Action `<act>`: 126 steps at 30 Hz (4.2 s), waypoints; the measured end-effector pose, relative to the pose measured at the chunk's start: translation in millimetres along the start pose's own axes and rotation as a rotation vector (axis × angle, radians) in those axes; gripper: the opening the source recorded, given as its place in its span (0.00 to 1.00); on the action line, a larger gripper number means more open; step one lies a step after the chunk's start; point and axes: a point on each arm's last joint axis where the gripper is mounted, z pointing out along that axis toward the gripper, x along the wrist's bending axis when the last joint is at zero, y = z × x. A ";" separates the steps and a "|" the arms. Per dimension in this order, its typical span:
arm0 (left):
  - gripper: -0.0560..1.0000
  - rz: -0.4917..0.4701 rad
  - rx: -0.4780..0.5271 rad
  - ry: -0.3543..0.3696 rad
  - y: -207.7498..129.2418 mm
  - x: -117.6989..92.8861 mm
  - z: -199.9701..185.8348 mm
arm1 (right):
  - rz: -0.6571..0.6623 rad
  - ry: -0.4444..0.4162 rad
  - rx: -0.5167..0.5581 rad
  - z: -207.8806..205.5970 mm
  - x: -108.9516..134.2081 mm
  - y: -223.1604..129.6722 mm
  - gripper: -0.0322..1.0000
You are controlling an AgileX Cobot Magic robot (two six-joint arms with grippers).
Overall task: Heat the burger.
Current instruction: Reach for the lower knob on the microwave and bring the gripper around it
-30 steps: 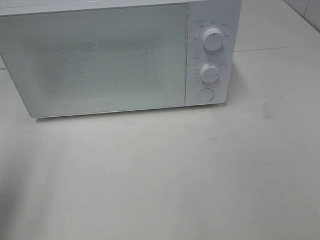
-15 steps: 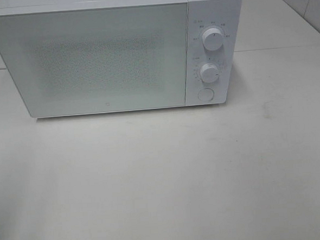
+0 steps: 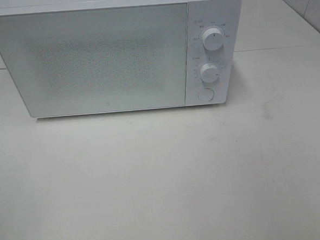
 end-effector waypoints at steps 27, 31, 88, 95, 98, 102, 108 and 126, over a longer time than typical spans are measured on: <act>0.99 0.014 -0.175 0.001 -16.0 -1.5 -22.5 | 0.000 0.000 0.000 0.0 0.0 0.0 0.76; 0.99 0.014 -0.175 0.001 -16.0 -1.5 -22.5 | 0.000 0.000 0.000 0.0 0.0 0.0 0.76; 0.99 0.014 -0.175 0.001 -16.0 -1.5 -22.5 | 0.017 0.132 -0.167 159.0 36.3 73.9 0.76; 0.99 0.014 -0.175 0.001 -16.0 -1.5 -22.5 | 0.000 0.154 -0.188 193.8 42.1 73.6 0.76; 0.99 0.014 -0.175 0.001 -16.0 -1.5 -22.5 | -0.024 0.154 -0.182 208.5 43.6 70.0 0.76; 0.99 0.014 -0.175 0.001 -16.0 -1.5 -22.5 | -0.028 0.149 -0.196 221.9 44.3 67.4 0.76; 0.99 0.014 -0.175 0.001 -16.0 -1.5 -22.5 | -0.017 0.110 -0.215 248.9 53.4 50.2 0.76; 0.99 0.014 -0.175 0.001 -16.0 -1.5 -22.5 | -0.001 -0.038 -0.304 280.2 107.6 10.9 0.76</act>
